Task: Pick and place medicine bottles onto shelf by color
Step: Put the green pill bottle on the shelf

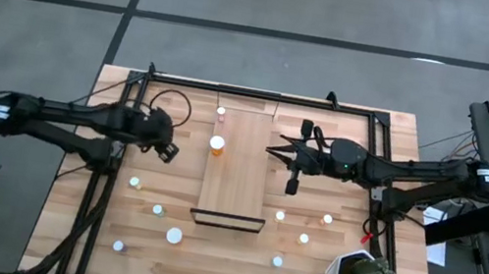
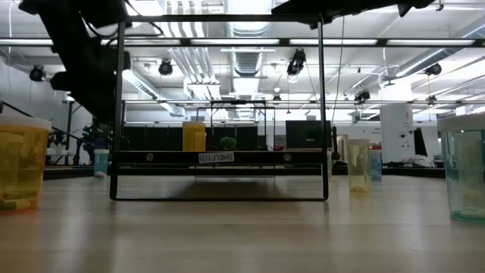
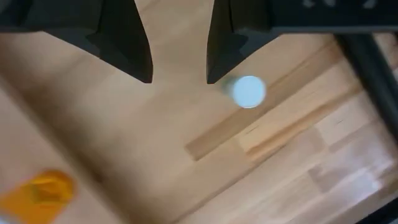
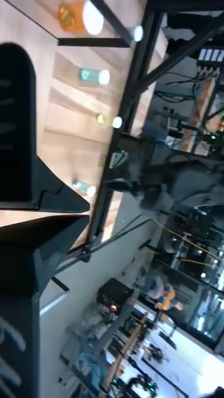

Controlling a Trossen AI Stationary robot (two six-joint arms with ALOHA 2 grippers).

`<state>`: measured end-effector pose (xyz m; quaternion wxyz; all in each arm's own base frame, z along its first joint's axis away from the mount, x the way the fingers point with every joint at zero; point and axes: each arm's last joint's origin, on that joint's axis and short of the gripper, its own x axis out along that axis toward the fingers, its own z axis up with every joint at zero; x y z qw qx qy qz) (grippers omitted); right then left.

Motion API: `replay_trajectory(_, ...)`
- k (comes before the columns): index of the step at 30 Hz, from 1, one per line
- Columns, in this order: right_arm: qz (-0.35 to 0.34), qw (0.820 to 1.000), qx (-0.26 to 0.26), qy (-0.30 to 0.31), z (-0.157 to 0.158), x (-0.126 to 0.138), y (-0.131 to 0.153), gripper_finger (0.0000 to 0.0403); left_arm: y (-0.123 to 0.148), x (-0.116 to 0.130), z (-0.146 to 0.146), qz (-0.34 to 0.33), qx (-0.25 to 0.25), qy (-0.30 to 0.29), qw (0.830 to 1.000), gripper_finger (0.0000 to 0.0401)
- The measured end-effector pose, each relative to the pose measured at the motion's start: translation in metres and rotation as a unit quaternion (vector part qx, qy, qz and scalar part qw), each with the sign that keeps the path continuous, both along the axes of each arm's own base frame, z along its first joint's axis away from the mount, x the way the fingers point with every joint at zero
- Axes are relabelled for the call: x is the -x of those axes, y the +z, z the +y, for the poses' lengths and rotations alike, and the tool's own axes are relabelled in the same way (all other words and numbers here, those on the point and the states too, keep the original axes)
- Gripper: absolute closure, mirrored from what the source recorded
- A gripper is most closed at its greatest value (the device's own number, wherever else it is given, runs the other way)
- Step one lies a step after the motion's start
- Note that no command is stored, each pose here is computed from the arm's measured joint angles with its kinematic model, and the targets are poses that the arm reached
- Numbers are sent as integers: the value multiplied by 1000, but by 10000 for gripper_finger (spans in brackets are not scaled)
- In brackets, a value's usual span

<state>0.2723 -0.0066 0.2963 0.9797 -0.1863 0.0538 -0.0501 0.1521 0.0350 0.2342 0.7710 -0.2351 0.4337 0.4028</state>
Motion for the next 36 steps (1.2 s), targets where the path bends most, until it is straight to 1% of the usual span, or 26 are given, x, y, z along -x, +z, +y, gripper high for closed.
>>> replay_trajectory(7, 8, 999, 32, 3, 0, 0, -1, 394, -14, -7, 13, 51, 6, 28, 998, 213)
replay_trajectory(11, 9, 999, 33, 3, 0, 0, -1, 394, -23, -11, 18, 77, 10, 41, 996, 194)
replay_trajectory(22, 13, 999, 33, 3, 0, 0, -2, 394, -41, -16, 35, 133, 19, 83, 987, 191)
replay_trajectory(26, 13, 999, 33, 3, 0, 0, -2, 394, -43, -17, 40, 148, 3, 94, 985, 191)
replay_trajectory(36, 13, 999, 35, 3, 0, 0, -2, 394, -44, -18, 41, 144, -4, 87, 986, 191)
